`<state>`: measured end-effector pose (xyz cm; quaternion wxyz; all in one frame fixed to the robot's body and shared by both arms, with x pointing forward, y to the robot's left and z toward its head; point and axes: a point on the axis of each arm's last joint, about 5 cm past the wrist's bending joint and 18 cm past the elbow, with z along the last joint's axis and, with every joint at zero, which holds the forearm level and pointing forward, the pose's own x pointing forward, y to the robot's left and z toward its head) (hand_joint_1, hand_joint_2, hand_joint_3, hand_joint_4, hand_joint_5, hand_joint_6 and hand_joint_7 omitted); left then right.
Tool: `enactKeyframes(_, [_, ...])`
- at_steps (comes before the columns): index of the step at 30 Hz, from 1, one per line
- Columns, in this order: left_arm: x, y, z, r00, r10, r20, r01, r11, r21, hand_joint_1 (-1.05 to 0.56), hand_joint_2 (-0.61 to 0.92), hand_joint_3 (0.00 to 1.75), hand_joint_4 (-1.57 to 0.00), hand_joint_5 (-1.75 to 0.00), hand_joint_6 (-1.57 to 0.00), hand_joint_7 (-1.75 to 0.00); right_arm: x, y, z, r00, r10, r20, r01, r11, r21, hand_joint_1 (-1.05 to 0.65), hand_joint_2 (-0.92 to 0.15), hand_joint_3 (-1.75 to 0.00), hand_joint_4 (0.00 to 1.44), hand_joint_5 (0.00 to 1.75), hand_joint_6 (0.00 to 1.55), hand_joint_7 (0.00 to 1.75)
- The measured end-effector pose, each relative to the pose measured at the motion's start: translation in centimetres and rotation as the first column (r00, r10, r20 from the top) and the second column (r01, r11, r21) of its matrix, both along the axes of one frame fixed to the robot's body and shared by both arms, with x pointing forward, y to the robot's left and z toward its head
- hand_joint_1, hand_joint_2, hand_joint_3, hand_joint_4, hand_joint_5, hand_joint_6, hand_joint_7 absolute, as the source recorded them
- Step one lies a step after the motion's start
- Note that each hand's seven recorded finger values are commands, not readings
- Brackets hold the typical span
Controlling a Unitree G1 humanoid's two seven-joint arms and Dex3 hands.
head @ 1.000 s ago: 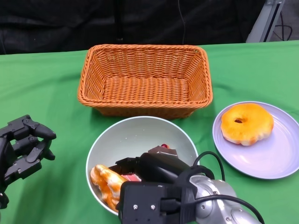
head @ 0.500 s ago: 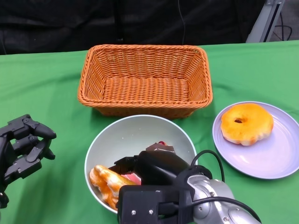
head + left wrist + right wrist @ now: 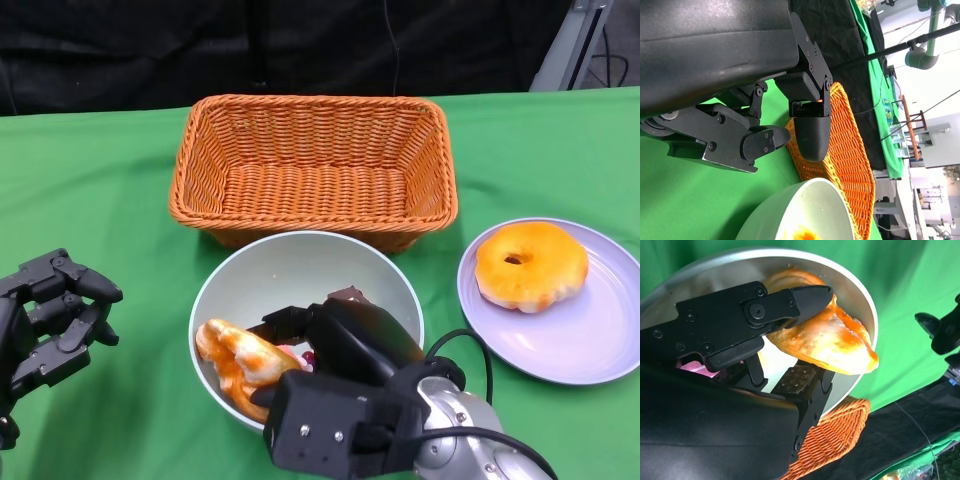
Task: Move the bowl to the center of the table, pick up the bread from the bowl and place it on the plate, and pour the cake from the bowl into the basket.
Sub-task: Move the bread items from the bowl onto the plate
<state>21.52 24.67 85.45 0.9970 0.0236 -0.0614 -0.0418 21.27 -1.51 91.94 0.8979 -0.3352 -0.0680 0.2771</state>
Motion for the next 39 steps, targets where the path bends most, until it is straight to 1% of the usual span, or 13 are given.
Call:
enactKeyframes(1, [0.0,0.0,0.0,1.000,0.000,-0.001,0.000,1.000,0.000,0.00,0.78,0.67,-0.73,-1.48,-0.79,-1.13,0.1,0.0,0.1,1.000,-0.012,-0.009,0.012,1.000,0.009,-0.23,-0.92,-0.23,0.75,1.74,1.16,0.10])
enactKeyframes(4, [0.0,0.0,-0.1,1.000,-0.001,-0.004,0.001,1.000,0.000,0.00,0.78,0.68,-0.73,-1.48,-0.79,-1.14,0.3,-0.1,0.2,0.998,-0.040,-0.045,0.042,0.998,0.043,-0.23,-0.92,-0.22,0.78,1.60,1.13,0.08])
enactKeyframes(11, [0.0,0.0,-0.1,1.000,-0.005,-0.005,0.005,1.000,0.009,0.01,0.78,0.70,-0.72,-1.49,-0.78,-1.15,0.5,-0.4,0.6,0.990,-0.062,-0.126,0.074,0.993,0.094,-0.25,-0.92,-0.24,0.78,1.58,1.13,0.08])
enactKeyframes(12, [0.0,0.0,-0.1,1.000,-0.005,-0.005,0.005,1.000,0.009,0.01,0.77,0.70,-0.72,-1.49,-0.78,-1.15,0.5,-0.5,0.6,0.987,-0.064,-0.145,0.079,0.992,0.099,-0.25,-0.92,-0.26,0.77,1.63,1.17,0.11])
enactKeyframes(14, [0.0,-0.1,-0.1,1.000,-0.006,-0.006,0.007,1.000,0.013,0.00,0.77,0.71,-0.71,-1.49,-0.78,-1.15,0.6,-0.5,0.8,0.977,-0.066,-0.204,0.091,0.989,0.118,-0.25,-0.92,-0.27,0.78,1.63,1.21,0.14])
enactKeyframes(18, [0.0,-0.1,-0.1,1.000,-0.007,-0.006,0.007,1.000,0.015,0.00,0.75,0.72,-0.71,-1.50,-0.78,-1.16,0.8,-0.9,1.1,0.958,-0.067,-0.279,0.108,0.985,0.134,-0.29,-0.92,-0.27,0.88,1.45,1.21,0.23])
enactKeyframes(21, [0.0,-0.1,-0.1,1.000,-0.007,-0.006,0.007,1.000,0.015,0.00,0.75,0.72,-0.71,-1.50,-0.78,-1.16,0.8,-1.0,1.2,0.950,-0.069,-0.305,0.114,0.985,0.132,-0.29,-0.92,-0.28,0.89,1.43,1.21,0.24])
enactKeyframes(22, [0.0,-0.1,-0.1,1.000,-0.007,-0.006,0.007,1.000,0.015,0.01,0.75,0.73,-0.72,-1.50,-0.79,-1.16,0.9,-1.0,1.2,0.946,-0.064,-0.316,0.112,0.984,0.135,-0.29,-0.92,-0.27,0.95,1.39,1.14,0.41])
enactKeyframes(24, [0.0,-0.1,-0.1,1.000,-0.004,-0.006,0.004,1.000,0.015,0.01,0.75,0.73,-0.73,-1.50,-0.79,-1.15,1.1,-1.1,1.5,0.935,-0.055,-0.352,0.111,0.984,0.141,-0.29,-0.92,-0.28,0.98,1.37,0.96,0.79])
enactKeyframes(27, [0.0,-0.1,-0.1,1.000,0.003,-0.006,-0.003,1.000,0.015,0.00,0.74,0.74,-0.73,-1.50,-0.79,-1.15,1.5,-1.4,1.8,0.911,-0.029,-0.412,0.112,0.978,0.178,-0.27,-0.92,-0.27,0.94,1.40,0.84,1.07])
enactKeyframes(31, [0.0,-0.1,-0.1,1.000,0.002,-0.006,-0.002,1.000,0.014,0.01,0.75,0.74,-0.73,-1.49,-0.79,-1.15,1.8,-2.0,1.9,0.856,0.016,-0.517,0.143,0.953,0.267,-0.25,-0.92,-0.26,0.90,1.42,0.82,1.15])
enactKeyframes(35, [0.0,-0.1,-0.1,1.000,0.002,-0.006,-0.002,1.000,0.014,0.01,0.75,0.73,-0.73,-1.49,-0.79,-1.14,1.9,-2.1,2.0,0.838,0.032,-0.545,0.154,0.944,0.293,-0.25,-0.92,-0.25,0.90,1.42,0.83,1.16])
enactKeyframes(39, [0.0,-0.1,-0.1,1.000,0.003,-0.006,-0.003,1.000,0.015,0.01,0.75,0.73,-0.73,-1.49,-0.79,-1.14,2.0,-2.7,2.7,0.824,0.065,-0.563,0.180,0.912,0.368,-0.26,-0.92,-0.24,0.91,1.42,0.84,1.14])
